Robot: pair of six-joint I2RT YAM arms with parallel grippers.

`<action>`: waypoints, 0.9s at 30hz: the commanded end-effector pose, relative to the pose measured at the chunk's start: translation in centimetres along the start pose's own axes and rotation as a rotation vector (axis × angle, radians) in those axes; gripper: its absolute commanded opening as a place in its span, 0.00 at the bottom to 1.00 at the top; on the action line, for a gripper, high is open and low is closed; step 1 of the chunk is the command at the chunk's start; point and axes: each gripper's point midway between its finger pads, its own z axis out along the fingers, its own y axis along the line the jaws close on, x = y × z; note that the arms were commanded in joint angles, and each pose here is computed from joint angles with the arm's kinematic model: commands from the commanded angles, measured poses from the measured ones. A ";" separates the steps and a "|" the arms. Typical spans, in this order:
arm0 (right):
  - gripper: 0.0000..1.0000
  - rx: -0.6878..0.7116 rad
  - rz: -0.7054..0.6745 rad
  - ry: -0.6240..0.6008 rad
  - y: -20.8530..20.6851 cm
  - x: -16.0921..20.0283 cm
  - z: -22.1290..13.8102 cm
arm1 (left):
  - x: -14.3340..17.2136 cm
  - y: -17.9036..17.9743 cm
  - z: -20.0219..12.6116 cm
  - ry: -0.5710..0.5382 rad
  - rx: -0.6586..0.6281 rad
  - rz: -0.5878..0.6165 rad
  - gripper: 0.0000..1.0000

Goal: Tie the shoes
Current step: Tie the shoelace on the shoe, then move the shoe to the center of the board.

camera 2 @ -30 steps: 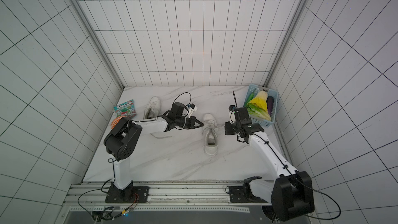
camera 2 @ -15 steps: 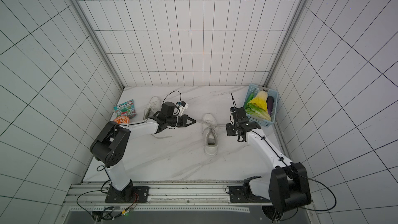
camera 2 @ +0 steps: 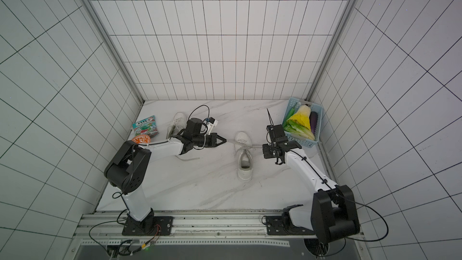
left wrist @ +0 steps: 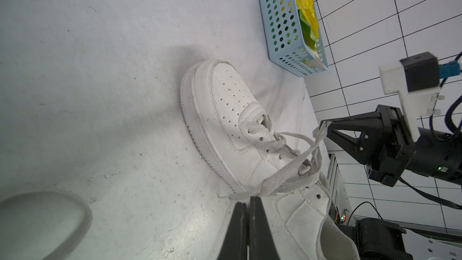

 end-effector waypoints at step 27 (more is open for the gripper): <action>0.72 -0.305 -0.056 -0.168 7.3 -0.5 -8.4 | -4.0 -4.6 -16.4 -0.490 -0.183 0.239 0.56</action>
